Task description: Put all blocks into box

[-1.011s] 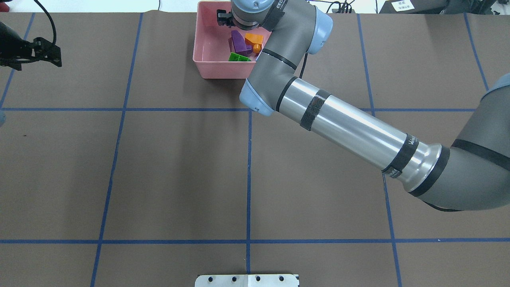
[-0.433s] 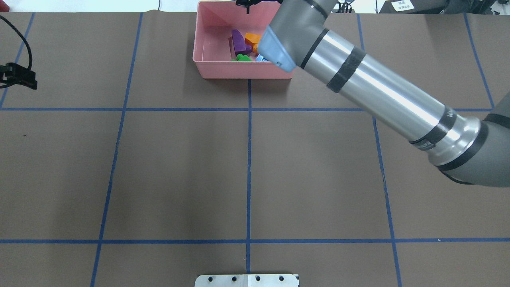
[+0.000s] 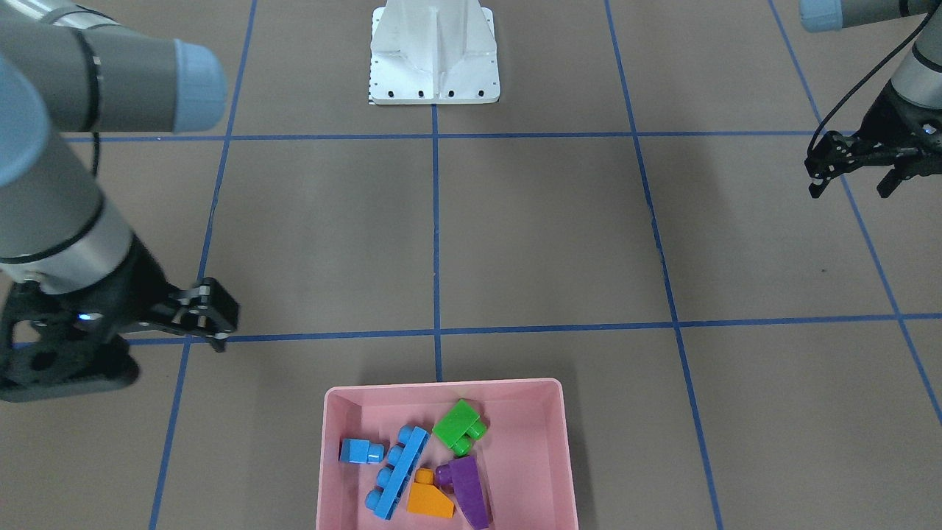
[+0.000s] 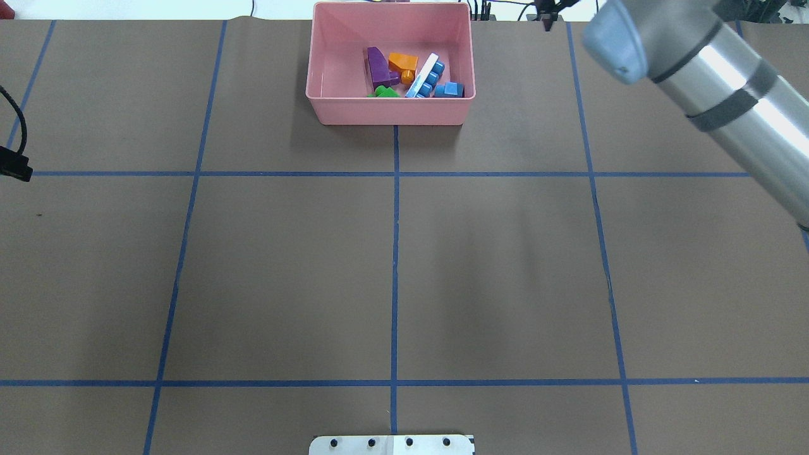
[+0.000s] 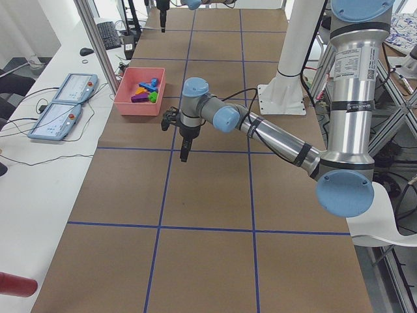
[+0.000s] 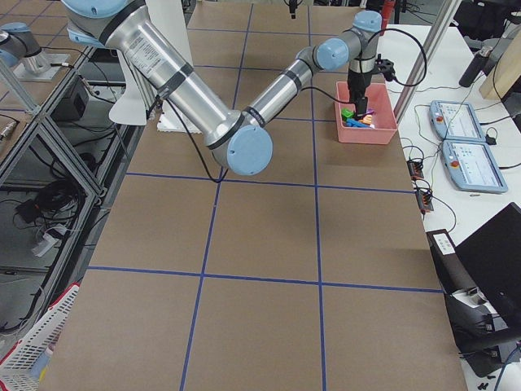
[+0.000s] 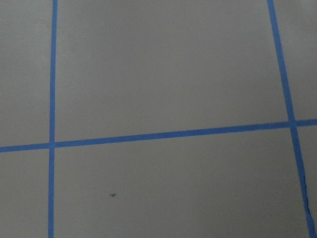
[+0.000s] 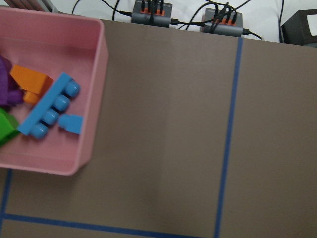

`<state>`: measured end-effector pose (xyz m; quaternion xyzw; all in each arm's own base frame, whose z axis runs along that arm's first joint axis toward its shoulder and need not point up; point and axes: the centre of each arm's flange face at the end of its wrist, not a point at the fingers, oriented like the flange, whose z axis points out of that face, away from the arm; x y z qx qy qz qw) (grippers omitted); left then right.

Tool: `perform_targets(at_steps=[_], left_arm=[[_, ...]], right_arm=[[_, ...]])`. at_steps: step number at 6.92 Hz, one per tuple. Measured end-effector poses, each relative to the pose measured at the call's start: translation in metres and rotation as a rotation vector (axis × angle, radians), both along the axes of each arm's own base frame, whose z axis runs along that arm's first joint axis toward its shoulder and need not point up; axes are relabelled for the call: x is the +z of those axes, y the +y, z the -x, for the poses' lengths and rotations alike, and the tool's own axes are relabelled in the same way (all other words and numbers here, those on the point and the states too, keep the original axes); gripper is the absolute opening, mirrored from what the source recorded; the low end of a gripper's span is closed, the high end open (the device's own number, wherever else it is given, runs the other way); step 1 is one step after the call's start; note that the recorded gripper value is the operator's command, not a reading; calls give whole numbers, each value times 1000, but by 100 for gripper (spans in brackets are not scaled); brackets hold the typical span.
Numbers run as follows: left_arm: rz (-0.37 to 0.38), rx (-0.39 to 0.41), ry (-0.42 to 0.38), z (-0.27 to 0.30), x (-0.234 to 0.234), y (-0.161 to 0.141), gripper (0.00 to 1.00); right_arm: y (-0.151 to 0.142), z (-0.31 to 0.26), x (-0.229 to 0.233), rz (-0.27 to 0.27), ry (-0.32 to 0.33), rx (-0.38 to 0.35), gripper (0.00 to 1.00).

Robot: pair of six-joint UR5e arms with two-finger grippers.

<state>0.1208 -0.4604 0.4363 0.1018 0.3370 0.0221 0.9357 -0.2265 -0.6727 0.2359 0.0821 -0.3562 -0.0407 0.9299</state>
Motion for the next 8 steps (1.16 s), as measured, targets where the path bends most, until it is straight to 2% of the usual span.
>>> perform_targets(at_steps=[2, 3, 5, 6, 7, 8], left_arm=[[16, 3, 10, 14, 9, 21, 100], [11, -8, 18, 17, 8, 25, 100], [-24, -20, 38, 17, 0, 21, 100], [-43, -21, 42, 16, 1, 19, 100], [-31, -19, 34, 15, 12, 17, 100], [2, -15, 18, 14, 36, 14, 100]], right_arm=[[21, -90, 114, -30, 35, -120, 100], [30, -114, 149, -24, 33, -144, 100], [41, -130, 177, -23, -18, -150, 100], [54, -140, 207, -46, -29, -142, 100], [69, -156, 241, -73, -38, -123, 100], [84, -177, 269, -75, -48, -91, 100]])
